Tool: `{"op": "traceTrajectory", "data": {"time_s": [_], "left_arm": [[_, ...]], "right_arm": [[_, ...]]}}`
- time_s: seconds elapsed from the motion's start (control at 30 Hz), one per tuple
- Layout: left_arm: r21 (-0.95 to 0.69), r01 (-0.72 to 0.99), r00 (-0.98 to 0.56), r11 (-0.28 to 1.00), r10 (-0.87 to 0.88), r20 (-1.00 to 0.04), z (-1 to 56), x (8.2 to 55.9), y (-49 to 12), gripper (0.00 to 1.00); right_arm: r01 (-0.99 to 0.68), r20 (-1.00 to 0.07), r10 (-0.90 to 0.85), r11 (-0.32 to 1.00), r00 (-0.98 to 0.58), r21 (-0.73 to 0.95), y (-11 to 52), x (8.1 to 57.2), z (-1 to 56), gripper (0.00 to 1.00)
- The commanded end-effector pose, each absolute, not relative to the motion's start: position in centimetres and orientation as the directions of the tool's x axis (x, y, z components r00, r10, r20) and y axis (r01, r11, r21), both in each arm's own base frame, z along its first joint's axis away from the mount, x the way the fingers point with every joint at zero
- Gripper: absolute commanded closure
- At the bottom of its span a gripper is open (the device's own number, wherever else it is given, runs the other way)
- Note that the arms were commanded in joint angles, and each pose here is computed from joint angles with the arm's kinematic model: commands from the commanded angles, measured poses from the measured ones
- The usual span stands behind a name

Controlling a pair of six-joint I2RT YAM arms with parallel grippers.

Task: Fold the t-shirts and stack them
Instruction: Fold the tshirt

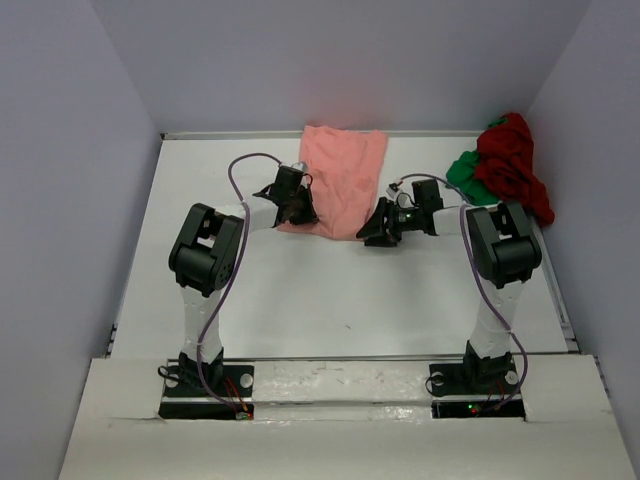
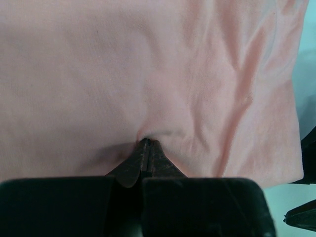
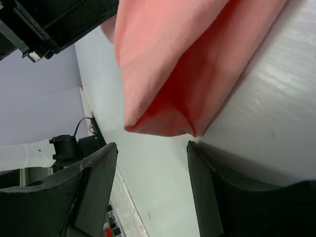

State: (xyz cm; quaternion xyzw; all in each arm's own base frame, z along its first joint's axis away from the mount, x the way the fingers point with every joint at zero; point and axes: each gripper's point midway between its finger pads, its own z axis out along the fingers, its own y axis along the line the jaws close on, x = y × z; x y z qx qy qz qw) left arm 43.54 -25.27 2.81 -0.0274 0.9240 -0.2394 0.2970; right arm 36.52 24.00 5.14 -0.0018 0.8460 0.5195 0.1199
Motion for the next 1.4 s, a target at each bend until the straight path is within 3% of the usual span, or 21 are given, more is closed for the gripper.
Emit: {"op": "traceTrajectory", "data": {"time_s": [0.0, 0.63, 1.37], "left_arm": [[-0.391, 0.064, -0.836, 0.918, -0.165, -0.524, 1.6, 43.4, -23.6, 1.0], [-0.375, 0.072, -0.843, 0.924, -0.144, -0.518, 1.8, 42.9, -23.3, 1.0], [-0.375, 0.071, -0.843, 0.924, -0.145, -0.518, 1.8, 42.8, -23.1, 1.0]], "right_arm": [[-0.214, -0.271, 0.1, 0.382, -0.957, 0.899, 24.7, 36.1, 8.8, 0.36], [-0.305, -0.376, 0.085, 0.435, -0.923, 0.847, 24.7, 38.8, 10.9, 0.35], [-0.254, -0.335, 0.1, 0.464, -0.937, 0.849, 24.8, 40.5, 7.3, 0.35]]}}
